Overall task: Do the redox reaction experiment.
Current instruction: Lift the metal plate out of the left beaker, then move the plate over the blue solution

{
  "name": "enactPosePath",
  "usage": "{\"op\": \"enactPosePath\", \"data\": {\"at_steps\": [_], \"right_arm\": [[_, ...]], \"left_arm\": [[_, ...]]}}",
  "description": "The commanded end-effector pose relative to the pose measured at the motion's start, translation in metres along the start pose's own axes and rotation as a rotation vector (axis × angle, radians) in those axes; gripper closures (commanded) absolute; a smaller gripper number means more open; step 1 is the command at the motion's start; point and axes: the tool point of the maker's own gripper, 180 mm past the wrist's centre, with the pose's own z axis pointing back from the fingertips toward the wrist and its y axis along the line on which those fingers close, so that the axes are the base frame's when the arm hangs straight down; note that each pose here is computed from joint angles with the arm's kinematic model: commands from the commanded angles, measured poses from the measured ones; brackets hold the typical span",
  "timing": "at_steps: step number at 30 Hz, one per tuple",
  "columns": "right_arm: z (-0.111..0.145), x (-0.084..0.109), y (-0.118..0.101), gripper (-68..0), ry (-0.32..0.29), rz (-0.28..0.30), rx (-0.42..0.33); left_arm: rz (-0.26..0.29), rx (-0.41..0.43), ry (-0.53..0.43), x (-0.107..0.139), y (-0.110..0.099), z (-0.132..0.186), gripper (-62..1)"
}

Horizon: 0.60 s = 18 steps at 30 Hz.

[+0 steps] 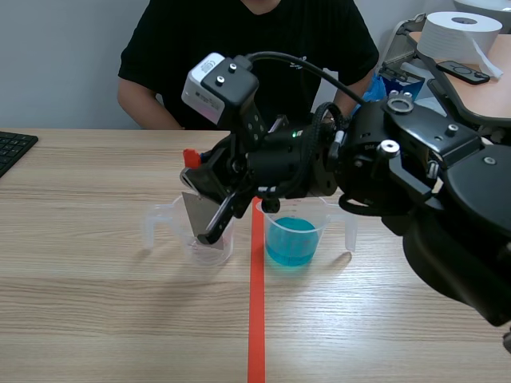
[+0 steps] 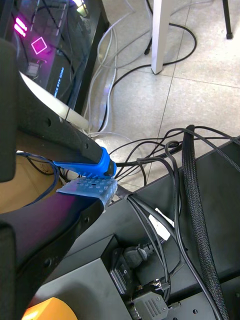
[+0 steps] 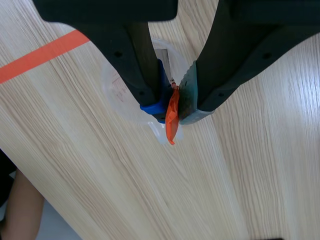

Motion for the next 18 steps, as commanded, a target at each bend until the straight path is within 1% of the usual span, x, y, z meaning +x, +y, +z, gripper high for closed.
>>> {"op": "enactPosePath", "data": {"at_steps": [1,6,11,13,16,18], "right_arm": [[0.003,0.024,-0.010,-0.9,-0.059,0.019,-0.007],[0.004,0.040,-0.018,-0.9,-0.085,-0.016,-0.010],[0.006,0.051,-0.023,-0.9,-0.076,-0.020,-0.002],[0.009,0.057,-0.025,-0.9,-0.078,-0.029,0.003],[0.017,0.068,-0.030,-0.9,-0.080,-0.040,-0.017],[0.023,0.076,-0.032,-0.9,-0.083,-0.037,-0.026]], "left_arm": [[0.001,-0.004,-0.005,0.001,-0.001,0.002,-3.1],[0.001,-0.004,-0.005,0.001,-0.001,0.002,-3.1],[0.001,-0.004,-0.005,0.001,-0.001,0.002,-3.1],[0.001,-0.004,-0.005,0.001,-0.001,0.002,-3.1],[0.001,-0.004,-0.005,0.001,-0.001,0.002,-3.1],[0.001,-0.004,-0.005,0.001,-0.001,0.002,-3.1]]}}
